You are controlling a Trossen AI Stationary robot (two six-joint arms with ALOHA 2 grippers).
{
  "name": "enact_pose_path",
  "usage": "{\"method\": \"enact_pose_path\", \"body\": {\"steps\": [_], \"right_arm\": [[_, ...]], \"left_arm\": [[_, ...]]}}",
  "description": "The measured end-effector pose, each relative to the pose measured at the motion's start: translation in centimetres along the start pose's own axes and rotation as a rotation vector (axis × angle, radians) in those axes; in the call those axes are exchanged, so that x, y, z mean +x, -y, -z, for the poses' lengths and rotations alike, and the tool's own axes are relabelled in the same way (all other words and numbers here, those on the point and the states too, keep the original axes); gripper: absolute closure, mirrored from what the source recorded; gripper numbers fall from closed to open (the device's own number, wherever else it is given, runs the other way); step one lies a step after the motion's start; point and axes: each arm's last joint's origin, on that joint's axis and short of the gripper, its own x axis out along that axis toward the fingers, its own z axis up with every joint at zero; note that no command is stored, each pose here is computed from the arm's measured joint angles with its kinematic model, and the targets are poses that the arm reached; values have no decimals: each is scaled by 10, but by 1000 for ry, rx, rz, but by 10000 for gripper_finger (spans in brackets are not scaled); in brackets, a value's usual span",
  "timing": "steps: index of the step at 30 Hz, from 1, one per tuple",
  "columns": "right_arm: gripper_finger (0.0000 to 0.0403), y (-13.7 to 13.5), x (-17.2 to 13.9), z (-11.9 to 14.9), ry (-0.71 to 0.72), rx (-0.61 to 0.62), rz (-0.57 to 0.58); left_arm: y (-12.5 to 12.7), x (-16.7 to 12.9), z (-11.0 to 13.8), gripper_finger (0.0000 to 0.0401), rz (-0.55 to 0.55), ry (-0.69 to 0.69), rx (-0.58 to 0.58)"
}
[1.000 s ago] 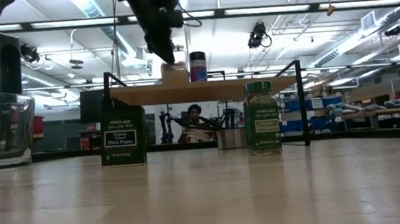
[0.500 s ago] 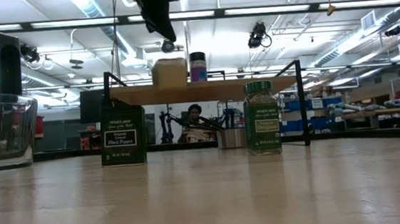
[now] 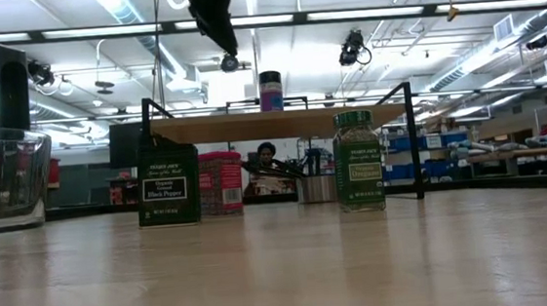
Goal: Shelf spices
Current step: Remove the red seasoning can from the shelf, then remove the black seasoning bottle from the shelf
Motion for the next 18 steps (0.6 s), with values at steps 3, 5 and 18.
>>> {"method": "enact_pose_path", "body": {"steps": [3,5,18], "right_arm": [[95,0,0,0,0,0,0],[95,0,0,0,0,0,0],[95,0,0,0,0,0,0]], "left_arm": [[5,-1,1,169,2,-21,4],[7,-1,2,168,-8,-33,9],[-28,13,-18,168,-171,237,-32]]}}
